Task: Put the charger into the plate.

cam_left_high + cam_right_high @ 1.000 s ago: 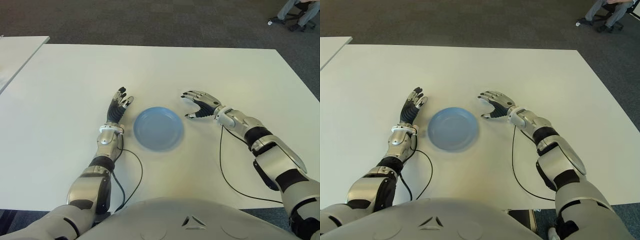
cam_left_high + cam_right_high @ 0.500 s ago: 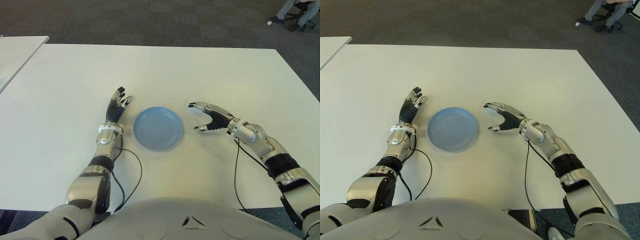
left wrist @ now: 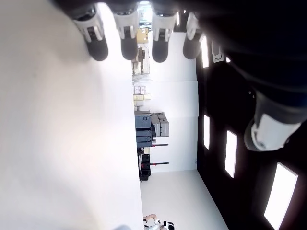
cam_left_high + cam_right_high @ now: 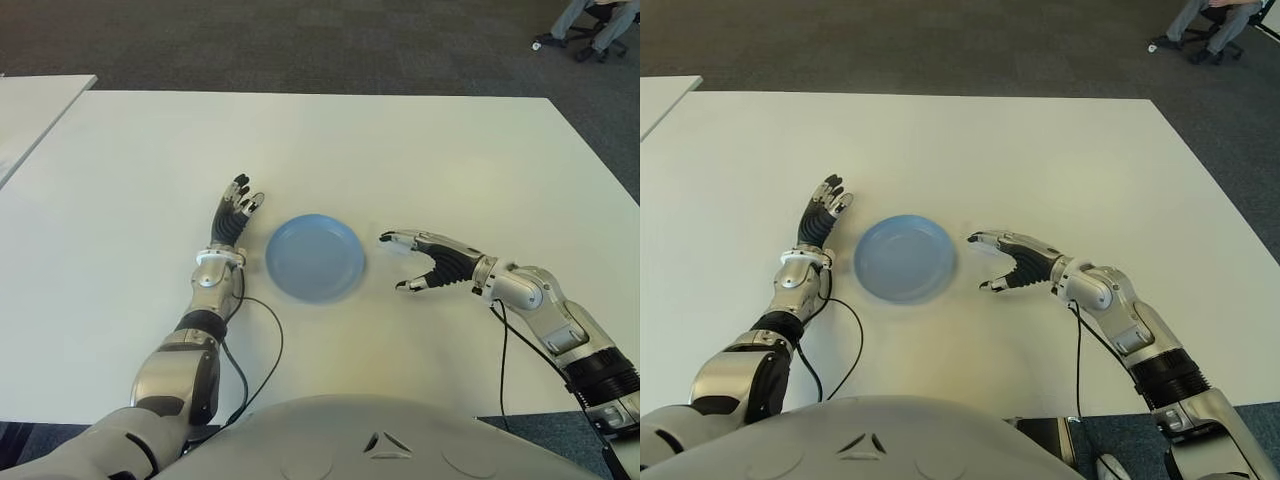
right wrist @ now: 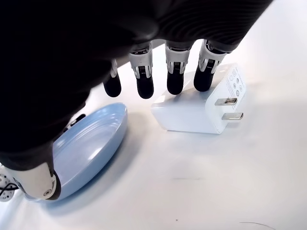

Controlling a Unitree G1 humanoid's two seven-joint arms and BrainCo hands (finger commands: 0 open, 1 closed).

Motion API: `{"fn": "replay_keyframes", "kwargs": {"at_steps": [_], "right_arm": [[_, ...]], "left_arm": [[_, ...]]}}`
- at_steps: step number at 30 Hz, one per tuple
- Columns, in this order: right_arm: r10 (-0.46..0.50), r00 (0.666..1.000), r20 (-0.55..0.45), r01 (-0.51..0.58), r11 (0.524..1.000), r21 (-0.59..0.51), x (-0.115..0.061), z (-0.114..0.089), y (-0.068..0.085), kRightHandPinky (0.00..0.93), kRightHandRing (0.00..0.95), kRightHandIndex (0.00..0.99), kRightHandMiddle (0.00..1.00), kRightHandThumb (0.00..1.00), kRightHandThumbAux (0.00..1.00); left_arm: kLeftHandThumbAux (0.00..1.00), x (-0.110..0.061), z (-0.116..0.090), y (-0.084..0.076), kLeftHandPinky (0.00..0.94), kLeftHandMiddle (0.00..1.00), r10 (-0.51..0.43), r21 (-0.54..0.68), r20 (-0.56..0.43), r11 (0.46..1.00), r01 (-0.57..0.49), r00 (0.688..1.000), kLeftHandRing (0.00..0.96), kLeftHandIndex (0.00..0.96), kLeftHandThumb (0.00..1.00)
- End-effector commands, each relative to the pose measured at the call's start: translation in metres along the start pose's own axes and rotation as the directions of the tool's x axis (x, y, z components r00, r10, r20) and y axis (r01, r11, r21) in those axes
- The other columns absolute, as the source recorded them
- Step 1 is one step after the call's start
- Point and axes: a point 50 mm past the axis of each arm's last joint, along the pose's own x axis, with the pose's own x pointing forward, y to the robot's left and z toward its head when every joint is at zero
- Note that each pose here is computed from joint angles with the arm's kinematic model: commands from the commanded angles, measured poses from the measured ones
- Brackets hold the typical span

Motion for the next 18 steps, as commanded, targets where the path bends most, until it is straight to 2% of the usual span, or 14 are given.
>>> {"fn": "replay_keyframes", "kwargs": {"at_steps": [1,11,18], "right_arm": [[0.105,0.993,-0.044,-0.104,0.994,0.028,-0.0018,-0.0063,0.0191,0.000,0.000,0.000,0.000,0.002,0.562],[0.090,0.995,-0.031,-0.090,0.996,0.018,-0.0017,-0.0064,0.0182,0.000,0.000,0.000,0.000,0.000,0.545],[-0.033,0.998,0.059,0.034,0.999,-0.005,-0.0020,-0.0037,0.0152,0.000,0.000,0.000,0.000,0.025,0.534]], "left_arm": [[0.529,-0.0232,-0.0347,0.0029,0.053,0.084,0.019,-0.002,-0.180,1.000,-0.019,0.984,0.066,0.000,0.000],[0.525,-0.0231,-0.0353,0.0031,0.043,0.080,0.015,0.000,-0.186,1.000,-0.015,0.982,0.062,0.000,0.000],[0.524,-0.0227,-0.0355,0.0023,0.047,0.075,0.012,0.004,-0.191,1.000,-0.011,0.982,0.058,0.000,0.000]]}}
